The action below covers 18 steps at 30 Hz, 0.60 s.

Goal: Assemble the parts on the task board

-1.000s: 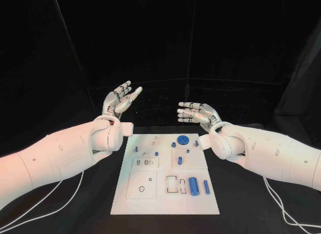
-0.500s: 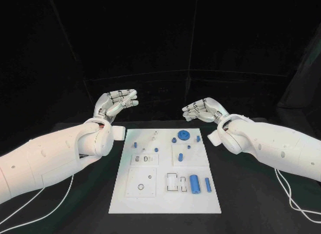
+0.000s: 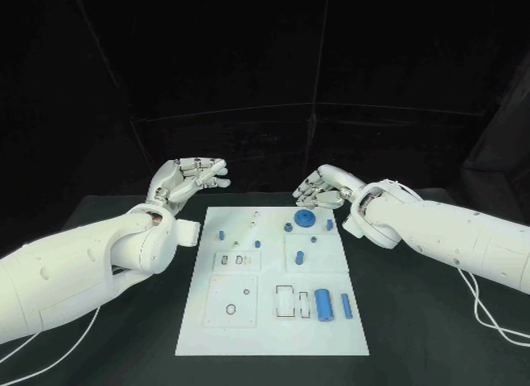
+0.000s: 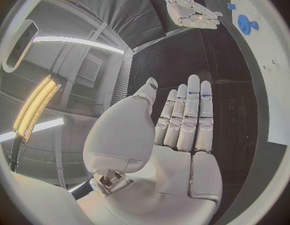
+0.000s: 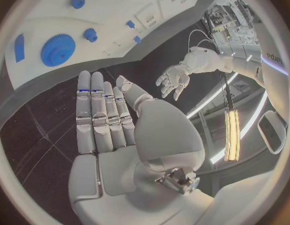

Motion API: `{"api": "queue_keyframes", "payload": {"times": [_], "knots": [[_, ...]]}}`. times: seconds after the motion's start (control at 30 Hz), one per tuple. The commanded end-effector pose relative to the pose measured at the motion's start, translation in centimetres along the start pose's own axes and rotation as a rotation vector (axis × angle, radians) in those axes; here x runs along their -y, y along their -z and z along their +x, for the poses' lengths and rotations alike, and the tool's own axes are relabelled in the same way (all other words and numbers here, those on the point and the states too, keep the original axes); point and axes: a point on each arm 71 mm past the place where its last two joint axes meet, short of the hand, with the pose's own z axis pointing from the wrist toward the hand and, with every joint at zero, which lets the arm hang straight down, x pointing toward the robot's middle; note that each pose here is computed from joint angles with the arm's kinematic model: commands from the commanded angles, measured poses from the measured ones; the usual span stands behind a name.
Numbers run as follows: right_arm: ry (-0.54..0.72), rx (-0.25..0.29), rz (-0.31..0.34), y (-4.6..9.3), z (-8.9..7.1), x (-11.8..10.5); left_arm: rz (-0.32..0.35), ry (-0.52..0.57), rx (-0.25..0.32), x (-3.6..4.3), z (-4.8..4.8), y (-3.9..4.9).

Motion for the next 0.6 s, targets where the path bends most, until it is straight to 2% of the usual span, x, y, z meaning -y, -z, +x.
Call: {"api": "queue_keyframes", "payload": {"times": [0.03,0.33,0.6], "knots": [[0.266,-0.096,0.018,-0.4,0.4,-0.5,0.003,0.005,-0.064,0.4,0.85,0.46],[0.456,-0.145,0.005,-1.1,0.8,-2.1,-0.021,0.036,-0.113,0.86,2.13,1.47],[0.514,-0.179,0.006,-1.4,1.2,-2.9,-0.027,0.043,-0.124,0.99,2.35,1.71]]}}
